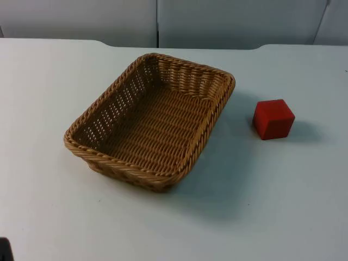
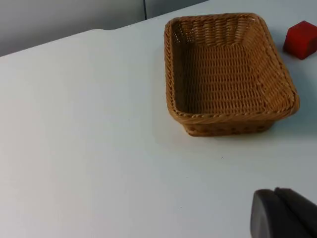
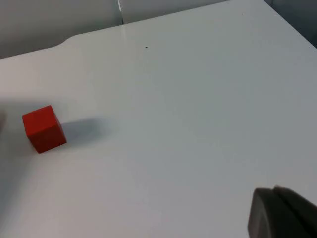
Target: Pick up the basket with the left hand and place the cube into the basket with the right hand.
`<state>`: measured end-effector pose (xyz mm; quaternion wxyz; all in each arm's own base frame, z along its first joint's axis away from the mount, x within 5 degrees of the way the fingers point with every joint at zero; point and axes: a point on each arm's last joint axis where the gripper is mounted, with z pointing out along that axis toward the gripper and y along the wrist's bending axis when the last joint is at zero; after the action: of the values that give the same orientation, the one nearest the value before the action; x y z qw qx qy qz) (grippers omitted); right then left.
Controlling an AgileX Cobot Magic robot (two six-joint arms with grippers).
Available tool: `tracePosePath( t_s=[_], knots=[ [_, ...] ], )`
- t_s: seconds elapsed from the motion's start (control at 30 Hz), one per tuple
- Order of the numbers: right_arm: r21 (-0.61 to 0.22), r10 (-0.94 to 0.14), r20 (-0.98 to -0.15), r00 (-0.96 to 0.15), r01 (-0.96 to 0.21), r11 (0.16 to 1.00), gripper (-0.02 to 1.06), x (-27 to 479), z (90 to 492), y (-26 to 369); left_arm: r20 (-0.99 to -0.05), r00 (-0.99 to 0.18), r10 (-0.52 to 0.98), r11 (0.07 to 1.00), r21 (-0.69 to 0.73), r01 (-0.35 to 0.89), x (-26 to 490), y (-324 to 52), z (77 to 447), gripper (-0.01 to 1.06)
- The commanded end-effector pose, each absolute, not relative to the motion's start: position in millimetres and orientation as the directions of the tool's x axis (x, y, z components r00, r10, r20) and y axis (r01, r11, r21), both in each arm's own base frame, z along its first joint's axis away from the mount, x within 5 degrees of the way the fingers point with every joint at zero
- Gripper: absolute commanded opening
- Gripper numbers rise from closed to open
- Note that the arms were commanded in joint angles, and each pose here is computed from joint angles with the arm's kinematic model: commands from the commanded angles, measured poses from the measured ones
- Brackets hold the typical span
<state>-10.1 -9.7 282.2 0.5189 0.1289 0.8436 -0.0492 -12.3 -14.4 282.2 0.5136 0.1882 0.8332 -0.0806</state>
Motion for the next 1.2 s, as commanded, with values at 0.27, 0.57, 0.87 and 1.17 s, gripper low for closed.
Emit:
tracePosePath(
  t_s=[0.27,0.57,0.87,1.17],
  knots=[
    [0.055,0.165,-0.892,-0.420,0.262,0.963,0.00,-9.5,282.0,-9.5,-0.965,-0.251,0.077,0.888,-0.047,0.457,4.2,-27.7,313.1,0.00],
    [0.055,0.165,-0.892,-0.420,0.262,0.963,0.00,-9.5,282.0,-9.5,-0.955,-0.280,-0.100,0.926,-0.193,0.324,89.9,-34.5,330.7,0.00],
    [0.056,0.166,-0.892,-0.420,0.261,0.964,0.00,-9.5,282.0,-9.4,-0.699,-0.715,0.029,0.854,-0.355,0.381,142.7,-63.8,276.2,0.00],
    [0.056,0.166,-0.892,-0.420,0.261,0.964,0.00,-9.5,282.0,-9.4,-0.530,-0.836,0.142,0.757,-0.486,0.437,194.6,-88.4,228.8,0.00]
  ],
)
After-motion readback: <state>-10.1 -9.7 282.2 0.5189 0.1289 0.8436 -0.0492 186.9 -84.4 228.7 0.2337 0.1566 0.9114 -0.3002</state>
